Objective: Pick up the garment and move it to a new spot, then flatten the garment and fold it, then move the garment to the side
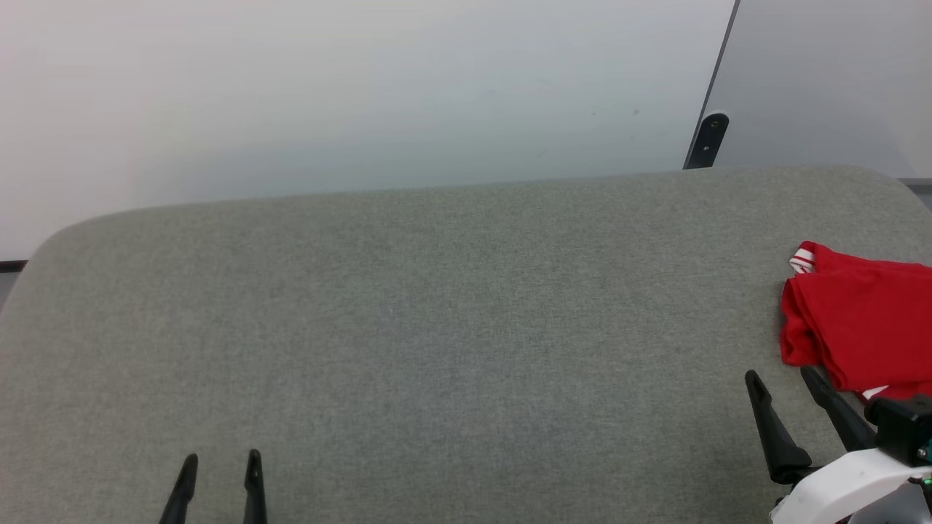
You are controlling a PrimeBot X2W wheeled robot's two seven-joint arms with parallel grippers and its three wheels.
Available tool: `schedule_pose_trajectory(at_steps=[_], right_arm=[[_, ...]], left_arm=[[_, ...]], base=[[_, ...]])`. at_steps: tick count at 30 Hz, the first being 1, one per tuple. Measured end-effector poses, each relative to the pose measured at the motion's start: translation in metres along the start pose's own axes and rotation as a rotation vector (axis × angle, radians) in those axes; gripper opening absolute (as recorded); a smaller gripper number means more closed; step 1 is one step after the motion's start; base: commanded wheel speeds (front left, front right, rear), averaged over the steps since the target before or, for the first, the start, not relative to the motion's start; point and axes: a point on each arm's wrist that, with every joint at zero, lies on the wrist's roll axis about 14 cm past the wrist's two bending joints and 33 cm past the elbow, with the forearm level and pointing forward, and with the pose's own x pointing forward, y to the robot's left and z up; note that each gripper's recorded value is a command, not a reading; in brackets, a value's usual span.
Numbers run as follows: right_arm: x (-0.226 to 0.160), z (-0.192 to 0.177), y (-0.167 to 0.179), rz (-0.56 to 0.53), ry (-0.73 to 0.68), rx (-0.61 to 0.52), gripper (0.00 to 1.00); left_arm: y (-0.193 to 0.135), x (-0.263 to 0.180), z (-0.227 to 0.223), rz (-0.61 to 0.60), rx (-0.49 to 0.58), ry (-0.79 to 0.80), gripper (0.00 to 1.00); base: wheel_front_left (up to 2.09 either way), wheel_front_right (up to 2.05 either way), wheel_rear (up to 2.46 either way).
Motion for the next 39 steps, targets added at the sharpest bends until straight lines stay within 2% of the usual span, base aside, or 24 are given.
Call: schedule_pose_trajectory(at_steps=[7,8,15,39], right_arm=[[0.0,0.0,0.002,0.005,0.0,0.002,1.0],[0.0,-0.001,0.002,0.005,0.002,0.004,0.0],[-0.006,-0.032,0.0,-0.015,0.09,0.041,0.0],[0.003,-0.034,-0.002,-0.022,0.054,0.454,0.0]], left_arm=[[-0.001,0.0,-0.002,0.002,-0.004,0.011,1.0],[-0.002,0.0,-0.003,0.0,-0.004,0.013,0.0],[-0.003,-0.006,-0.026,0.013,-0.036,0.095,0.0],[0.003,0.011,-0.035,0.094,-0.475,0.145,0.0]], base=[[0.0,0.0,0.0],[0.0,0.0,0.0],[0.0,0.0,0.0],[0.0,0.0,0.0]])
